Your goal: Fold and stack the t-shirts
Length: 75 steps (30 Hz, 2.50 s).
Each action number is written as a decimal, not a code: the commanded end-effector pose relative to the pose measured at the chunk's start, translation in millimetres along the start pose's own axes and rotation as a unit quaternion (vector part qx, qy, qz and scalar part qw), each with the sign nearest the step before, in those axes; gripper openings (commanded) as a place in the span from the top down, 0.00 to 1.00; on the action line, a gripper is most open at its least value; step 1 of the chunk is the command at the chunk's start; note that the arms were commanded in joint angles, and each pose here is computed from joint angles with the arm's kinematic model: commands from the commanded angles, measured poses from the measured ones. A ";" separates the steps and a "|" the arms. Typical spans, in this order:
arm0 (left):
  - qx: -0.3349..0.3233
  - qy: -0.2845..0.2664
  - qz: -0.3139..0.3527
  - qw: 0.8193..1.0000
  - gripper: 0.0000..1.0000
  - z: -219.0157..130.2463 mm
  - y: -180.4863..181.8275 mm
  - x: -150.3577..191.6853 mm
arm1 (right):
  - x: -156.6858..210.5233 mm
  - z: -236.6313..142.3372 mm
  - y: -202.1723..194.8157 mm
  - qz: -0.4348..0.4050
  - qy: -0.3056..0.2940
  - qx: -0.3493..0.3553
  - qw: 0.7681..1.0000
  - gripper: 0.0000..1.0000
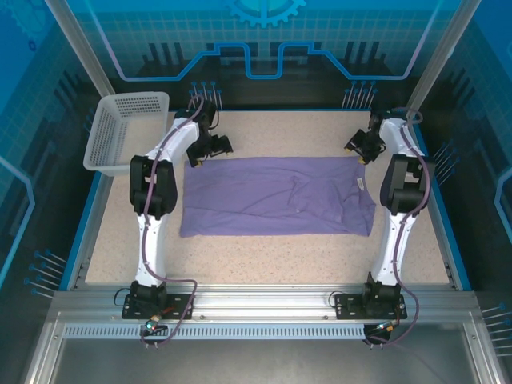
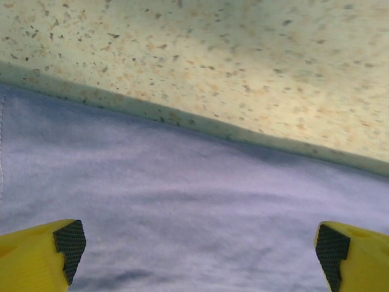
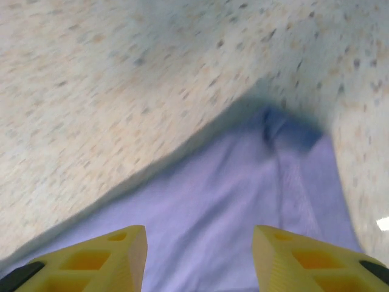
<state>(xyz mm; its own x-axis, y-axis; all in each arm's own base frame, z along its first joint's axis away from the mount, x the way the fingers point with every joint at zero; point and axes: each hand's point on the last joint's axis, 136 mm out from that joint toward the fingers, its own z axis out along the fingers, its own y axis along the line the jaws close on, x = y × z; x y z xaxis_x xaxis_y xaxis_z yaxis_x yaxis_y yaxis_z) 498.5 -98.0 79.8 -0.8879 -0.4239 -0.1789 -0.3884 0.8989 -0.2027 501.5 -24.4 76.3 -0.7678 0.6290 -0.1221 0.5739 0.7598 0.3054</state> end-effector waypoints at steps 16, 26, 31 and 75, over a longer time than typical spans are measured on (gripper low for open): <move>-0.049 -0.007 0.013 0.999 0.01 -35.4 51.7 89.8 | 70.0 79.8 8.7 0.060 0.057 0.130 0.988 0.61; -0.051 0.026 0.032 0.998 0.02 -49.3 80.9 146.9 | 26.6 140.9 96.5 0.010 0.027 0.015 0.999 0.59; -0.052 0.040 0.035 0.997 0.02 -54.5 86.2 164.9 | 12.0 138.2 169.8 -0.052 -0.020 -0.112 0.992 0.51; -0.014 0.253 0.343 0.905 0.30 39.5 -122.5 350.7 | 181.7 -91.4 -48.2 -0.040 0.003 0.028 0.999 0.46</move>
<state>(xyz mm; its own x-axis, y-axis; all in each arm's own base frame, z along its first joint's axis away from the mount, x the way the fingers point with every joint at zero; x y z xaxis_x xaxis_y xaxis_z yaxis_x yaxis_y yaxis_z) 283.1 -335.9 19.2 -0.9520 0.2945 0.0833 0.2809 0.9489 -0.1440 316.3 47.6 128.4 -0.8301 0.5401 -0.1384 0.5002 0.8311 0.2431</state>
